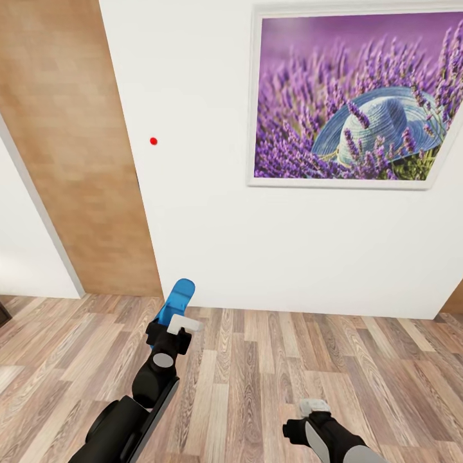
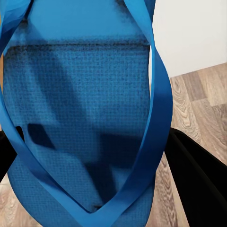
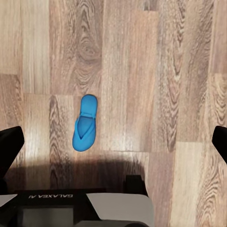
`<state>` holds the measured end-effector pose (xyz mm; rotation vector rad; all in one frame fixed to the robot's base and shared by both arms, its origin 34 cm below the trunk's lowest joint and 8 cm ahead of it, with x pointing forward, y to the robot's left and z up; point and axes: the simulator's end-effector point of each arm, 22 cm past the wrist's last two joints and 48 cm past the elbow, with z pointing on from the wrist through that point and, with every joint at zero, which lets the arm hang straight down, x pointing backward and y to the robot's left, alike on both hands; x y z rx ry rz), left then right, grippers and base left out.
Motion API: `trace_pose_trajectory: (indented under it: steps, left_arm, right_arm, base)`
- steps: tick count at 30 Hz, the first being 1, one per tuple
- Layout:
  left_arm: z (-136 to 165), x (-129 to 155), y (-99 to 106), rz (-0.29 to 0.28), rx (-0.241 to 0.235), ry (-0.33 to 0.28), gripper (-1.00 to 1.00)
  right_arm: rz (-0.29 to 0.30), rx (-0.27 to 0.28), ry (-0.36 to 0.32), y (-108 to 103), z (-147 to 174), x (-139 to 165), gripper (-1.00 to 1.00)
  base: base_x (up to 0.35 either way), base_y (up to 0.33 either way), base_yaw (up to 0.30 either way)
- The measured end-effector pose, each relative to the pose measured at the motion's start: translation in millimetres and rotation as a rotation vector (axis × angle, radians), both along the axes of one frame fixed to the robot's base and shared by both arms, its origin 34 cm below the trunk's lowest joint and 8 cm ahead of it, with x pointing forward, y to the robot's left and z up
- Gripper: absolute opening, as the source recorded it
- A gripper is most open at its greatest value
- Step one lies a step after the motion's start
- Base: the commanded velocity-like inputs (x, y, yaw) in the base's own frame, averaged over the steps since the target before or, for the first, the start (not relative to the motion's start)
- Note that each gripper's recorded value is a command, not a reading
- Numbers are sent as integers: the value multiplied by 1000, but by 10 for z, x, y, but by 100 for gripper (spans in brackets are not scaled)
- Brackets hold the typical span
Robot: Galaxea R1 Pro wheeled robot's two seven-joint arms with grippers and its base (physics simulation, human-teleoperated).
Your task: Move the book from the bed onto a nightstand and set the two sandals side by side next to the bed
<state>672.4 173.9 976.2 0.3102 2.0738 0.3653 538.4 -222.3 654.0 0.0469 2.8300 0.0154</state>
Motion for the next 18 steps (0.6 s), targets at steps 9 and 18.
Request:
trace_pose_trajectory:
  steps: [9,18]
  left_arm:
    - [-103,22,-4,-1,-2,0,-100]
    - [-208,42,-6,-2,-3,-1,-100]
  right_arm:
    - [4,-5,-1,-1,-99,23,100]
    - [7,4,-11,17,-196,68,100]
  base:
    - [0,0,0]
    - [0,0,0]
